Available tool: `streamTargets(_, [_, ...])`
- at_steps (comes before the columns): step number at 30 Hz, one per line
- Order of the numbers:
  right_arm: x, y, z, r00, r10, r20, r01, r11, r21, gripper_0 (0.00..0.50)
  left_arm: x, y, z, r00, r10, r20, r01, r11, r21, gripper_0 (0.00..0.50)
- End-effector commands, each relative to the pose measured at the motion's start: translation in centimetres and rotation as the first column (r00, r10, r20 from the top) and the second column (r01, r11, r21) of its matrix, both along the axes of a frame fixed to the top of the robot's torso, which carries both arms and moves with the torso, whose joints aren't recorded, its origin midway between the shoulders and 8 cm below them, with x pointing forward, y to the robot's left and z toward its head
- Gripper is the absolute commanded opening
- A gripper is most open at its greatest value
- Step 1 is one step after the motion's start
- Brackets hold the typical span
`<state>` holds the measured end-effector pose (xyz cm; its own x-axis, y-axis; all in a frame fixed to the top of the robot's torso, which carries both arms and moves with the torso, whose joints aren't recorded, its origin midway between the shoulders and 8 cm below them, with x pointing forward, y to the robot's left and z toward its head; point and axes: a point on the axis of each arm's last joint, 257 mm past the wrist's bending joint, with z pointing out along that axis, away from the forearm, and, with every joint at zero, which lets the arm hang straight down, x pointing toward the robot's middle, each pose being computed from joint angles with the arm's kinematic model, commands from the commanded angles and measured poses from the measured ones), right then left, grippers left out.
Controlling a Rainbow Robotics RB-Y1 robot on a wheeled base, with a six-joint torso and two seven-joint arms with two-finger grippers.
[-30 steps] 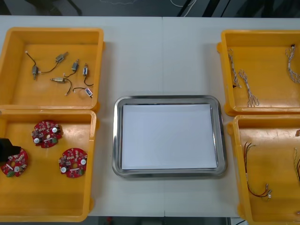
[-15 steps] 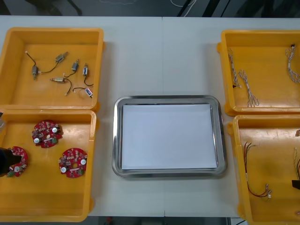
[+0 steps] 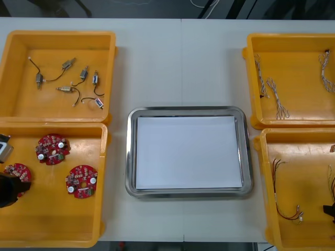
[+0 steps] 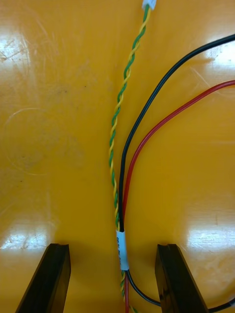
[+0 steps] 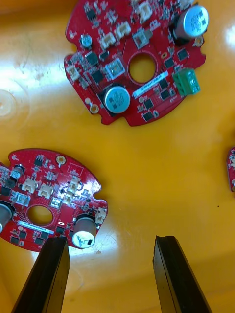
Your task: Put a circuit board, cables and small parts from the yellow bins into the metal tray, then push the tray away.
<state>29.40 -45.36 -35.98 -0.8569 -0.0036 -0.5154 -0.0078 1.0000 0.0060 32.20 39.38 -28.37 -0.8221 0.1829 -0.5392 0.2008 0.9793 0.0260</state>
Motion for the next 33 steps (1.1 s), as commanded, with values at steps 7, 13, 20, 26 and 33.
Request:
streamTargets(7, [-0.5,-0.5,-0.8,0.999,0.047,-0.010,-0.047,0.998,-0.034,0.500,-1.6,1.6,-1.5,0.994,-0.094,-0.048,0.098,0.991,0.095,0.500])
streamTargets(13, [-0.3,-0.4,-0.7,0.999,0.048,-0.006,-0.048,0.998,-0.033,0.500,-0.9,1.6,-2.3,0.995,-0.091,-0.041,0.095,0.992,0.085,0.500])
streamTargets(20, [0.2,0.4,-0.8,0.998,0.058,0.004,-0.058,0.998,-0.021,0.500,-0.5,1.5,-2.7,0.995,-0.093,-0.032,0.095,0.992,0.078,0.500])
streamTargets(26, [0.7,0.6,-0.6,0.998,0.062,0.018,-0.061,0.998,-0.021,0.500,0.2,1.5,-2.4,0.995,-0.096,-0.020,0.098,0.992,0.083,0.500])
streamTargets(33, [0.2,0.7,-1.0,0.998,0.068,0.008,-0.068,0.997,-0.024,0.453,1.2,1.5,-2.3,0.995,-0.101,-0.011,0.101,0.991,0.086,0.500])
